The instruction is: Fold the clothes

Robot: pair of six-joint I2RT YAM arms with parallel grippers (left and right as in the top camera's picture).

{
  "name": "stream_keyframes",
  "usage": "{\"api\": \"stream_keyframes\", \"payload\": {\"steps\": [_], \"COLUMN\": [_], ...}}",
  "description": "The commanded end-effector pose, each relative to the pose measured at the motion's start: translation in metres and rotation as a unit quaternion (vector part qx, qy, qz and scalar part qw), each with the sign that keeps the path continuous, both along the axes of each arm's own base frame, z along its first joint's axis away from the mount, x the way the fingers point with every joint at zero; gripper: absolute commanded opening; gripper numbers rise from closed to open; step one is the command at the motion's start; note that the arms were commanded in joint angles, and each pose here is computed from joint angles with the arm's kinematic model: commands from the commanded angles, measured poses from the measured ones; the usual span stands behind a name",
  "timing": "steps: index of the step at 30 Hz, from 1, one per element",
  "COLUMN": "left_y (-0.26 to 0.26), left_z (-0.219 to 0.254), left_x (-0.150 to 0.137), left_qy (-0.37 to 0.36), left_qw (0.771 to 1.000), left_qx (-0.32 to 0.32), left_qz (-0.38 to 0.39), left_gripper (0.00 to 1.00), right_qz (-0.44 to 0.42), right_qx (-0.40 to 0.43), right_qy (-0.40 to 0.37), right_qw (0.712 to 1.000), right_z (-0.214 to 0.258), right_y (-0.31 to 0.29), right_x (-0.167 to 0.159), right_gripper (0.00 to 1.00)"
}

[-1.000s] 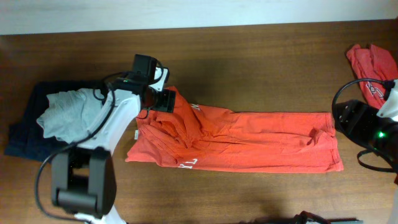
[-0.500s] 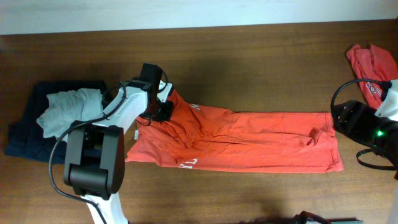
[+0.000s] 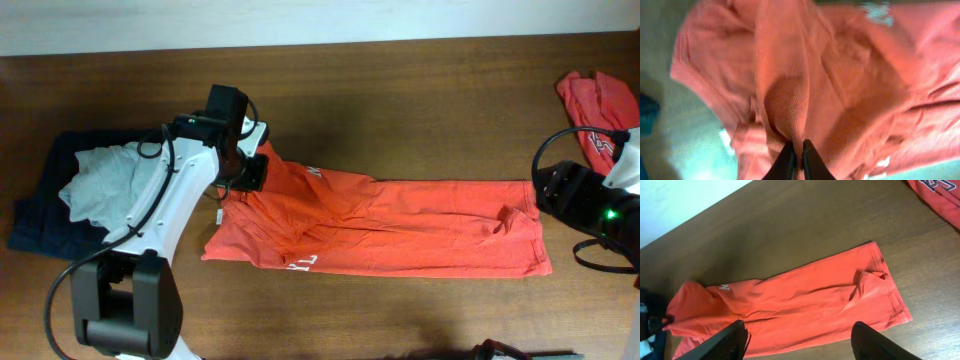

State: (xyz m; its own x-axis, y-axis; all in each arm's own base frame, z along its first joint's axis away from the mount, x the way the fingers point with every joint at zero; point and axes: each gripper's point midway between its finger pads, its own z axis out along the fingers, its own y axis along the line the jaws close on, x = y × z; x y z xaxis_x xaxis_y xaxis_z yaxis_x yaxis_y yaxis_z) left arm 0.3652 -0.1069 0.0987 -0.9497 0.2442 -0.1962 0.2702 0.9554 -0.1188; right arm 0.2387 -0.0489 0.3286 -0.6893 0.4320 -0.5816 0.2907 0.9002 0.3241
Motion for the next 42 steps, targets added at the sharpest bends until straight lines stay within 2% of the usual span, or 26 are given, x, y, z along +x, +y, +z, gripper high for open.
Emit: {"api": "stream_keyframes", "payload": {"steps": [1, 9, 11, 14, 18, 19, 20, 22, 24, 25, 28, 33, 38, 42], "left_y": [0.007, 0.012, 0.013, 0.016, 0.021, 0.02, 0.019, 0.016, 0.012, 0.01, 0.007, 0.006, 0.008, 0.009], "left_z": [0.002, 0.0, -0.001, -0.001, -0.001, -0.001, -0.001, 0.0, 0.002, 0.002, -0.001, -0.021, -0.048, -0.061], "left_x": [-0.011, -0.032, -0.035, -0.039, -0.035, -0.032, -0.025, -0.004, 0.015, 0.024, 0.039, 0.042, 0.036, 0.032], "left_qy": [0.019, 0.061, 0.069, 0.075, 0.066, 0.06, 0.047, 0.005, -0.035, -0.05, -0.073, -0.057, -0.02, 0.001], "left_qw": [1.0, 0.998, 0.997, 0.997, 0.996, 0.997, 0.998, 0.999, 0.999, 0.998, 0.997, 0.998, 0.999, 0.999], "left_qx": [0.016, 0.026, 0.028, 0.035, 0.052, 0.05, 0.048, 0.044, 0.036, 0.032, 0.027, 0.031, 0.04, 0.045], "left_qz": [-0.001, -0.001, -0.001, -0.001, 0.002, 0.002, 0.002, 0.004, 0.006, 0.007, 0.008, 0.007, 0.006, 0.005], "left_gripper": [0.08, 0.13, 0.11, 0.01, 0.01, 0.08, 0.22, 0.39, 0.52, 0.56, 0.58, 0.58, 0.53, 0.52], "right_qz": [-0.007, -0.007, -0.008, -0.01, -0.015, -0.015, -0.015, -0.015, -0.015, -0.015, -0.022, -0.038, -0.079, -0.113], "right_qx": [-0.001, -0.002, -0.003, -0.005, -0.01, -0.009, -0.008, -0.003, 0.002, 0.005, 0.007, 0.008, 0.036, 0.068], "right_qy": [0.002, 0.003, 0.004, 0.004, 0.01, 0.012, 0.015, 0.025, 0.036, 0.044, 0.073, 0.143, 0.212, 0.258], "right_qw": [1.0, 1.0, 1.0, 1.0, 1.0, 1.0, 1.0, 1.0, 0.999, 0.999, 0.997, 0.989, 0.973, 0.957], "right_z": [-0.001, -0.001, -0.001, -0.001, -0.003, -0.004, -0.006, -0.011, -0.016, -0.02, -0.035, -0.075, -0.132, -0.18], "right_y": [-0.002, -0.002, -0.003, -0.004, -0.007, -0.007, -0.008, -0.01, -0.012, -0.013, -0.023, -0.046, -0.085, -0.12], "right_x": [0.0, -0.001, -0.001, -0.001, -0.001, 0.0, 0.002, 0.005, 0.01, 0.013, 0.022, 0.044, 0.07, 0.074], "right_gripper": [0.72, 0.72, 0.72, 0.72, 0.73, 0.73, 0.75, 0.75, 0.76, 0.77, 0.82, 0.91, 0.94, 0.95]}}
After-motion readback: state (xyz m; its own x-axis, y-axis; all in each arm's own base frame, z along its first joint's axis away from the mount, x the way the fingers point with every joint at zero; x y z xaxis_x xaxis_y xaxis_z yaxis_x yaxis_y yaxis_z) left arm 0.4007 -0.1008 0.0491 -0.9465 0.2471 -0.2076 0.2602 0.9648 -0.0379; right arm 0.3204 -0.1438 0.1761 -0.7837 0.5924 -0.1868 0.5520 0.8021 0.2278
